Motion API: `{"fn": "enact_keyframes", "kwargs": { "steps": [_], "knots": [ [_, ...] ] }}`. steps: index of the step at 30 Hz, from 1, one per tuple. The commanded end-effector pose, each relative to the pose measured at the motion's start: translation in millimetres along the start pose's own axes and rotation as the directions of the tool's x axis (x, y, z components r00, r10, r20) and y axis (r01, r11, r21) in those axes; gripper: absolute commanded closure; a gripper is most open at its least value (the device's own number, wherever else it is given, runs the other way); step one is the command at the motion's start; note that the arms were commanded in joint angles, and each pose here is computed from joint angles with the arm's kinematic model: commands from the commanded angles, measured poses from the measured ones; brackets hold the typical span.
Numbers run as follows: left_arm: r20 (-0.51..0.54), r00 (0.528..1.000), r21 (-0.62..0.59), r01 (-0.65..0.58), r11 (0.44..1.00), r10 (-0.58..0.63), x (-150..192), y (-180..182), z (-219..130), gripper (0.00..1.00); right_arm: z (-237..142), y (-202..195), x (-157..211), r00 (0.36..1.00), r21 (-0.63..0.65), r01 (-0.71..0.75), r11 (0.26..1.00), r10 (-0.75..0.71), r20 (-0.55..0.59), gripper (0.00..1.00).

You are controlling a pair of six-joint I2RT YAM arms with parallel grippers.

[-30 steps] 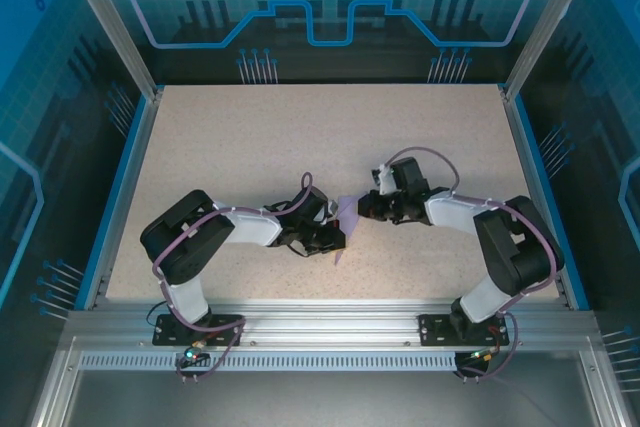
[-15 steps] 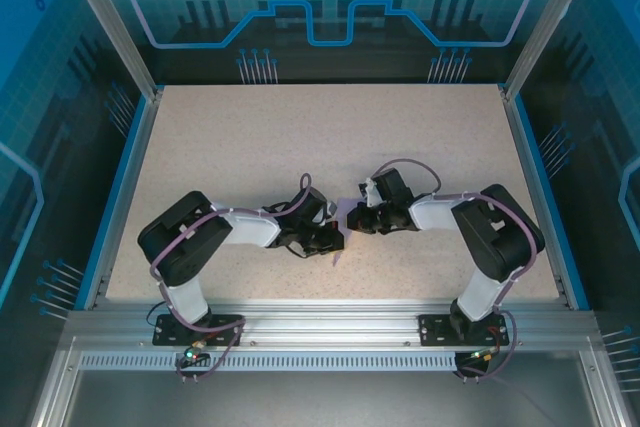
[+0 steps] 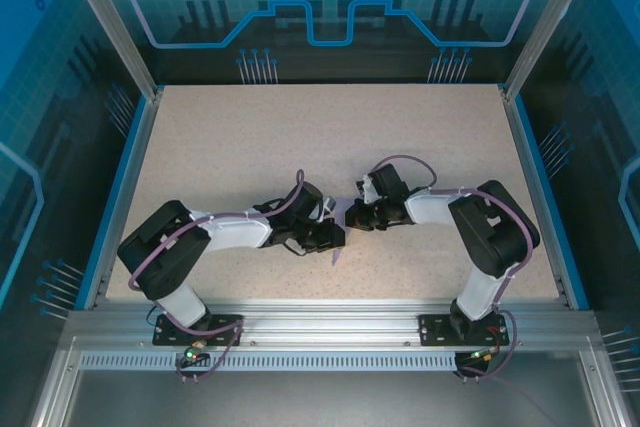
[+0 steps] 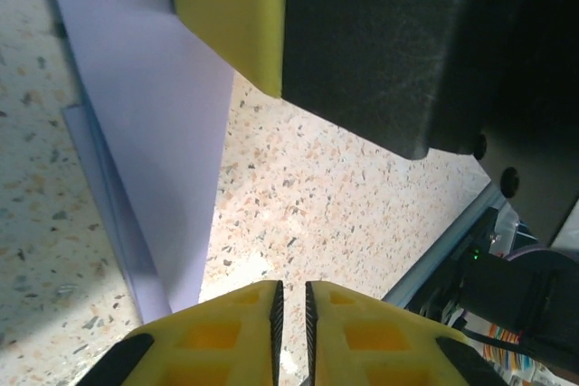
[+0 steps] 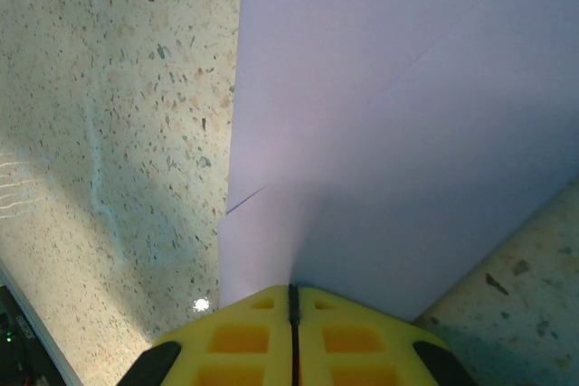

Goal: Fold a paper plane with a square sheet of paper (fold left side to right side)
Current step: Fold the wing for the fifth time at the center of the table.

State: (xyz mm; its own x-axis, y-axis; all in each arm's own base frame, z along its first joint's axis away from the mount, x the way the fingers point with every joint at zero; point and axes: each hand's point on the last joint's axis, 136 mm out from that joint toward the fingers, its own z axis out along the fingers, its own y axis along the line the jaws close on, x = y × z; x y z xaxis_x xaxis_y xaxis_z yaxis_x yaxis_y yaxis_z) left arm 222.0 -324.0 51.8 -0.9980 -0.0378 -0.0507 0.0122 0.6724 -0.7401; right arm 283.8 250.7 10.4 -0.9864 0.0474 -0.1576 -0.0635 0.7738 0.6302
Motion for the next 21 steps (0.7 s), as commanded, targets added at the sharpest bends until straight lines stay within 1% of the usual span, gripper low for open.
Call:
{"fn": "enact_keyframes", "kwargs": {
  "steps": [1, 5, 10, 21],
  "knots": [
    [-0.084, 0.996, 0.017, 0.010, 1.000, -0.008, 17.9, -2.1, 2.4, 0.80, 10.0, -33.0, 21.4, 0.997, 0.132, -0.038, 0.990, 0.047, -0.066, 0.92],
    [-0.112, 0.994, 0.001, 0.002, 1.000, -0.002, 21.4, 1.8, 10.3, 0.78, 11.2, -33.9, 22.5, 0.996, 0.136, -0.039, 0.990, 0.049, -0.072, 0.92],
    [-0.094, 0.995, -0.051, 0.011, 0.999, -0.015, 19.9, 15.3, 13.9, 0.78, 10.9, -35.4, 23.7, 0.996, 0.148, -0.034, 0.988, 0.046, -0.080, 0.92],
    [-0.059, 0.998, -0.097, 0.016, 0.995, -0.022, 17.4, 25.6, 10.7, 0.78, 10.5, -40.0, 25.9, 0.995, 0.179, -0.022, 0.984, 0.040, -0.097, 0.92]
  ]
}}
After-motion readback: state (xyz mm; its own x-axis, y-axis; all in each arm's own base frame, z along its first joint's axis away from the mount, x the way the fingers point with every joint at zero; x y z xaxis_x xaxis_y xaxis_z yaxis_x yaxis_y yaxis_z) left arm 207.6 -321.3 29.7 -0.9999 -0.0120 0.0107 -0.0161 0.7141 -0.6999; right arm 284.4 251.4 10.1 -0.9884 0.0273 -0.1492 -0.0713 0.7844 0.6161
